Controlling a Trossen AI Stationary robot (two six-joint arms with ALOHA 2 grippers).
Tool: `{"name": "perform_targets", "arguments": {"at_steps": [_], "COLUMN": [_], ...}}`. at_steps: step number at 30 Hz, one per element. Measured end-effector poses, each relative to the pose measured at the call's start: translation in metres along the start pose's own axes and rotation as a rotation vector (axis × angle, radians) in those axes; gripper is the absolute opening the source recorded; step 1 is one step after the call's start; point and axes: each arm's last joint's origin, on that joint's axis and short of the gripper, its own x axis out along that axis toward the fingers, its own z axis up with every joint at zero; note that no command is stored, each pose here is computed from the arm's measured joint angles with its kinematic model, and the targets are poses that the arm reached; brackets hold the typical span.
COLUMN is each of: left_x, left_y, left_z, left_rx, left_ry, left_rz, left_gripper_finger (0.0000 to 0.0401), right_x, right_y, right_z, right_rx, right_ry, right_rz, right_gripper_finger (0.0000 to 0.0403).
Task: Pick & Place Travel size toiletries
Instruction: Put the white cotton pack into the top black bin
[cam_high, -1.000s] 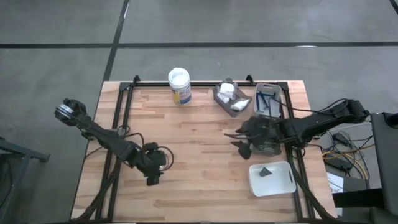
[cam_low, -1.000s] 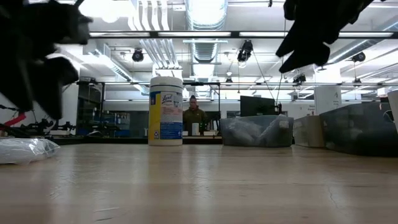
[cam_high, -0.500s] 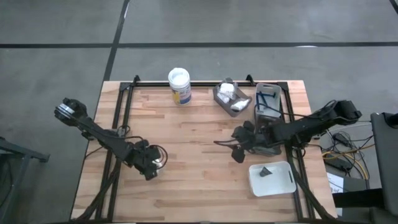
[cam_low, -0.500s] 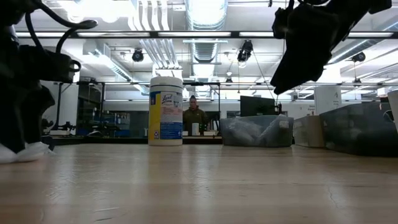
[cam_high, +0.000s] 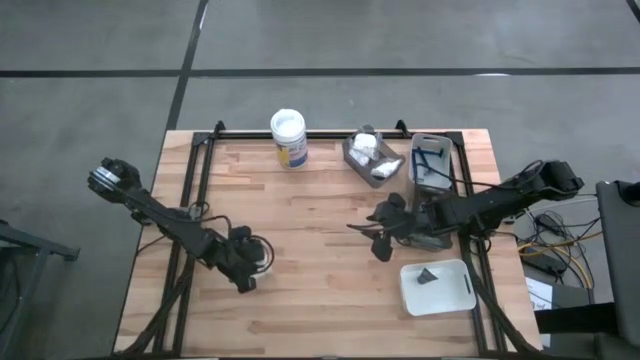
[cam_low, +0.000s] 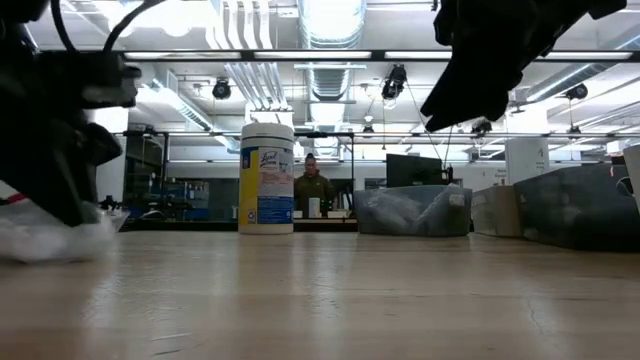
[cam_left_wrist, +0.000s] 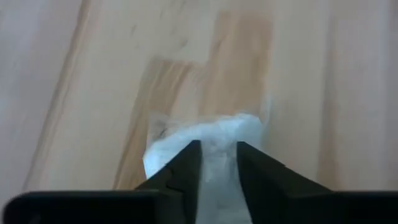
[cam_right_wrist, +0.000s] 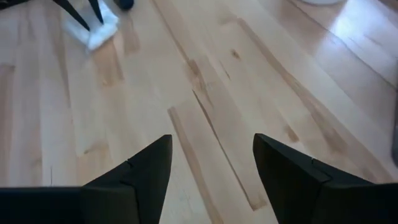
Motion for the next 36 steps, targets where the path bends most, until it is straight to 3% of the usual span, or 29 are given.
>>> {"name": "perform_targets", "arguments": {"at_steps": [11,22,29,36], "left_x": [-0.001,-0.006,-0.015,-0.018], "left_y": [-0.007,-0.012,-0.017,-0.013], "left_z": [0.01,0.028,0.049,0.066], "left_rx": [0.121,0.208,0.194,0.122], "left_ry": [-0.12,-0.39,-0.622,-0.739], "left_rz": [-0.04,0.092,0.153,0.147], "left_gripper_finger": [0.0009,0.0005,0.0009,0.0004], "right_x": [0.005,0.012,0.01,0.033], "right_y": [0.0,-0.003,-0.005,0.006], "right_z": [-0.003,-0.013,-0.015,-0.015], "right_rx": [-0.013,0.083,0.154,0.157], "right_ry": [-0.08,-0.273,-0.421,-0.446], "right_rz": [0.047,0.165,0.256,0.27], "right_gripper_finger": [0.0244,0.0269,0.028,0.0281]}}
